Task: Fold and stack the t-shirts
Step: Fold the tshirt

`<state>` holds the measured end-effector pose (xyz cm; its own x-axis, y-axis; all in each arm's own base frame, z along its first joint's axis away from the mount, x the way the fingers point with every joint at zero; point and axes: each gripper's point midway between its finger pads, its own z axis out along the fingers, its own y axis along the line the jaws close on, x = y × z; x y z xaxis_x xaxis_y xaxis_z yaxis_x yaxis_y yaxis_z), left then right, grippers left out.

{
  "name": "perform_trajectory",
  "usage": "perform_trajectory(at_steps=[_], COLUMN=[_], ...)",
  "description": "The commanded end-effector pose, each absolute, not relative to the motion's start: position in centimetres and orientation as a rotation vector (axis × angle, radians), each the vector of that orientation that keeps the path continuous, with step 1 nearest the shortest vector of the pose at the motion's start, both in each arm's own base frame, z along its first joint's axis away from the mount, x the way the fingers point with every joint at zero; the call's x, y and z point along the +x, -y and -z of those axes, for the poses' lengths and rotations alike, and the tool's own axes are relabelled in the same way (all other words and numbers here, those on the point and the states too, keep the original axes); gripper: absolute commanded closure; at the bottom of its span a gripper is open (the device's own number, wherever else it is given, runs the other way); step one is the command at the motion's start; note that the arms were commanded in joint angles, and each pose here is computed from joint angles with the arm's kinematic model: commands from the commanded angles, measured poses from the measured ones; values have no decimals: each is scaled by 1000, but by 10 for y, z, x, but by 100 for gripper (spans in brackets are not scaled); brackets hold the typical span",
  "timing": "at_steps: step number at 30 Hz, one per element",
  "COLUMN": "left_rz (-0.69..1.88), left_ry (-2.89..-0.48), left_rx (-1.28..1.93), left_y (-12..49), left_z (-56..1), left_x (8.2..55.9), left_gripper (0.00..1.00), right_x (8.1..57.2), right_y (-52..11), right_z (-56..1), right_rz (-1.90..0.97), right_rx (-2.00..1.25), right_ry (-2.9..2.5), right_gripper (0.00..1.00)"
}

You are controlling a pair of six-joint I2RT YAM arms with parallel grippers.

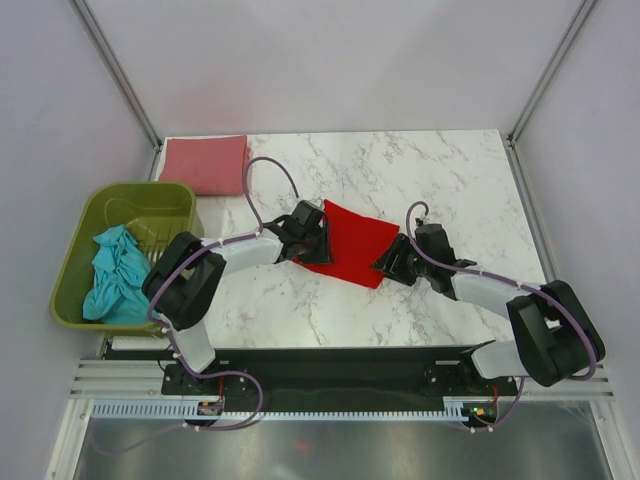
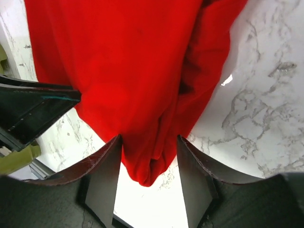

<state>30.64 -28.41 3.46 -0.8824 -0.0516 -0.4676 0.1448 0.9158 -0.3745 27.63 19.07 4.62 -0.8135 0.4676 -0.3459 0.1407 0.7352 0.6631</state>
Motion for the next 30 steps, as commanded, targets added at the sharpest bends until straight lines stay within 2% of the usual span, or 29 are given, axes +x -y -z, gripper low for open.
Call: perform_trajectory(at_steps=[1,3,4,6,7,8,9,10,12,13,14,16,18,22,25,30], left_rz=[578,540,528,510,508,519,524,527,547,554,556,561,560,573,576,585], left_ry=[-2622,-2649,-2656,-2685,-2696,-2705,-2705,-2707,-2700,-2697,-2695,-2692,-2693,-2701,-2707,-2714], left_rx=[70,37,25,-8,-22,-23,-23,-20,-20,-19,-21,-20,-15,-13,-16,-19], left_y=[287,279,276,268,266,265,265,266,268,268,269,270,271,274,275,277], left_z=[-26,-13,-9,1,4,6,5,5,0,-2,-2,-4,-3,-2,0,2], left_x=[305,304,305,303,303,302,302,301,301,301,301,302,303,303,304,305], left_gripper=[56,56,56,56,56,56,56,56,56,56,56,56,56,56,56,56], right_x=[278,275,275,274,272,272,273,274,276,276,276,275,273,266,260,257], right_y=[-191,-183,-181,-180,-181,-183,-185,-186,-186,-186,-186,-187,-186,-187,-186,-186], right_z=[-42,-31,-27,-22,-18,-20,-24,-27,-37,-42,-46,-57,-60,-58,-57,-53], right_rz=[-873,-812,-798,-788,-793,-808,-827,-835,-843,-849,-859,-878,-879,-900,-912,-915], right_rx=[487,494,494,477,462,450,434,427,415,411,408,391,375,358,350,344], right_ry=[-2404,-2415,-2420,-2430,-2442,-2434,-2416,-2407,-2381,-2369,-2354,-2323,-2318,-2328,-2325,-2326], right_gripper=[43,57,69,81,93,95,95,90,76,62,54,46,46,60,67,68])
